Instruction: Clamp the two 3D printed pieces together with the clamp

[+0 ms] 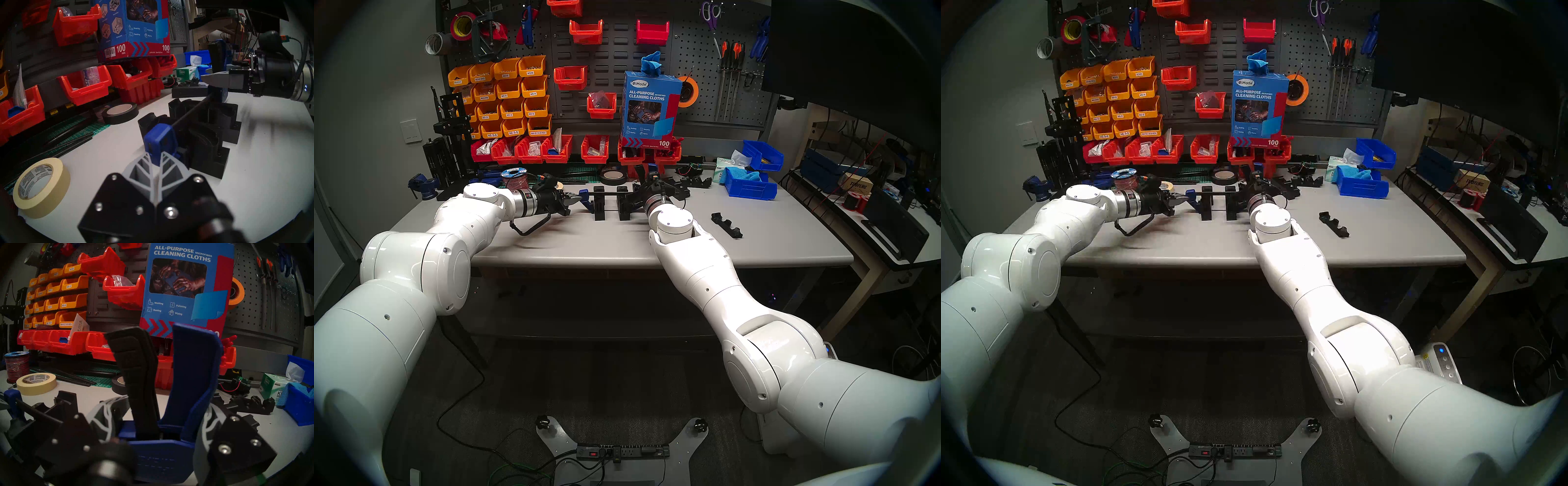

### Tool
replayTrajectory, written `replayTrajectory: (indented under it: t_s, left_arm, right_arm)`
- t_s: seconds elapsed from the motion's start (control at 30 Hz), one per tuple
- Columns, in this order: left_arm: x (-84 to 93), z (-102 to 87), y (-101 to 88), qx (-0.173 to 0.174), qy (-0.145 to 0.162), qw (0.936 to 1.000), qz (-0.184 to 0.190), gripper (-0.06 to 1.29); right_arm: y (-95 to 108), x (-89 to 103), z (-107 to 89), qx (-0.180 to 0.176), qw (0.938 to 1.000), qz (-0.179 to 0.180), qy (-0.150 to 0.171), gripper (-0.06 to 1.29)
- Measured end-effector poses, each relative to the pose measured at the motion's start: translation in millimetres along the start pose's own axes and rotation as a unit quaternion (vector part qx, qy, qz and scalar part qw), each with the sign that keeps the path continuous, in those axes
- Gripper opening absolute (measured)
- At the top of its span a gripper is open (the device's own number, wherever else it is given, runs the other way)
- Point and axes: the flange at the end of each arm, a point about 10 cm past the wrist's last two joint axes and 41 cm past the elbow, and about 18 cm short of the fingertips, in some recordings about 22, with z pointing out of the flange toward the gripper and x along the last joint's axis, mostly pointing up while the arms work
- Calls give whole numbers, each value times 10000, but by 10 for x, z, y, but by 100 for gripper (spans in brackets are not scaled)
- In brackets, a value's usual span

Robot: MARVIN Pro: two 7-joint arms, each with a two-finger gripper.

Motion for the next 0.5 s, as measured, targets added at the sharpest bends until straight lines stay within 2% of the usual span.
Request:
replayTrajectory:
  t_s: [0.5]
  left_arm:
    - [12, 11, 18, -75, 8, 10000, -1, -2]
  right_arm:
    - [-151, 12, 31, 64, 10000, 42, 6, 56]
